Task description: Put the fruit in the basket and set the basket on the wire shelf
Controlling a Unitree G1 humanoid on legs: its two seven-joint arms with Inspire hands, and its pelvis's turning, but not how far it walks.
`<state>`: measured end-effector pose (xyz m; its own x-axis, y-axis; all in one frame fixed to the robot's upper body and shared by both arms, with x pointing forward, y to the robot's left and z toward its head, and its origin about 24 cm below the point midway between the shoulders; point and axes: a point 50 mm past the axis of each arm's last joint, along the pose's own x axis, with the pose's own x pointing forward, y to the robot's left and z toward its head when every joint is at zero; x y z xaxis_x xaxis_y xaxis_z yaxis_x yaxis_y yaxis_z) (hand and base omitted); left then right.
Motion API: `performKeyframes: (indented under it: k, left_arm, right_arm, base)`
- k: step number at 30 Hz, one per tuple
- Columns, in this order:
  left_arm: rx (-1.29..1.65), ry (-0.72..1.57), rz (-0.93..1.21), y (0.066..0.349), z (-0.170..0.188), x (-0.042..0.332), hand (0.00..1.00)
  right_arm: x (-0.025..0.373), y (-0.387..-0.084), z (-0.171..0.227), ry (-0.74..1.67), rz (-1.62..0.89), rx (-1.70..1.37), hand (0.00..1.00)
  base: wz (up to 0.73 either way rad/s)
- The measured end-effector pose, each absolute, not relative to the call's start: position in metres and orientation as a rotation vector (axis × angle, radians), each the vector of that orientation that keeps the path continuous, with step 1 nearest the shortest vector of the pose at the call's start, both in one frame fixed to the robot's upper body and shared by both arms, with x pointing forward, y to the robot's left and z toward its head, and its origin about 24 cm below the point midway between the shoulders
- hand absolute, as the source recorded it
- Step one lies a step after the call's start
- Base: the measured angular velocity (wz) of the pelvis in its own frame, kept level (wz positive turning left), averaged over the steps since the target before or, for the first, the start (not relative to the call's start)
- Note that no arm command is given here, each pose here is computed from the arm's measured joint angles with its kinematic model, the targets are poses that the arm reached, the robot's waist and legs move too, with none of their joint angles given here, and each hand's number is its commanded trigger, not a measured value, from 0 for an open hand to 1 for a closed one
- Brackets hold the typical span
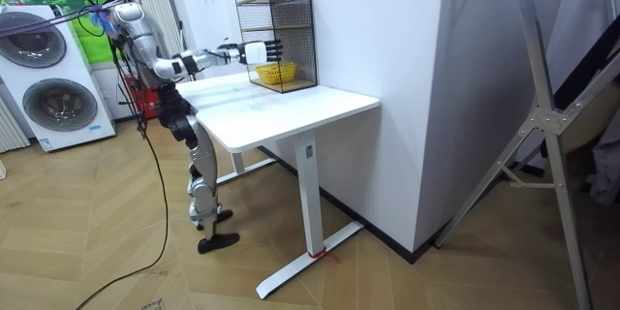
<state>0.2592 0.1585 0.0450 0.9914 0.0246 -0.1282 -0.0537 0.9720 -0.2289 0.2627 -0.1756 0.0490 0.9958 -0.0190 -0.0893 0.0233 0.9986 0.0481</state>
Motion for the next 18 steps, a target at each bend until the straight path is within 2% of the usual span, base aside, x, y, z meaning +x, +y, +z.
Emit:
performKeyframes:
  k: [4, 8, 18]
  left_arm:
    - [-0.280, 0.151, 0.069, 0.162, 0.032, 0.246, 0.00]
    - [-0.279, 0.091, 0.044, 0.163, 0.036, 0.235, 0.00]
    - [-0.233, 0.051, 0.042, 0.177, 0.023, 0.200, 0.00]
  right_arm:
    - [0.248, -0.178, 0.046, 0.090, -0.014, 0.011, 0.00]
    - [0.242, -0.178, 0.047, 0.033, -0.015, 0.017, 0.00]
    - [0.200, -0.183, 0.018, 0.089, 0.021, 0.024, 0.00]
  base:
    - [0.00]
    - [-0.01]
    - [0.00]
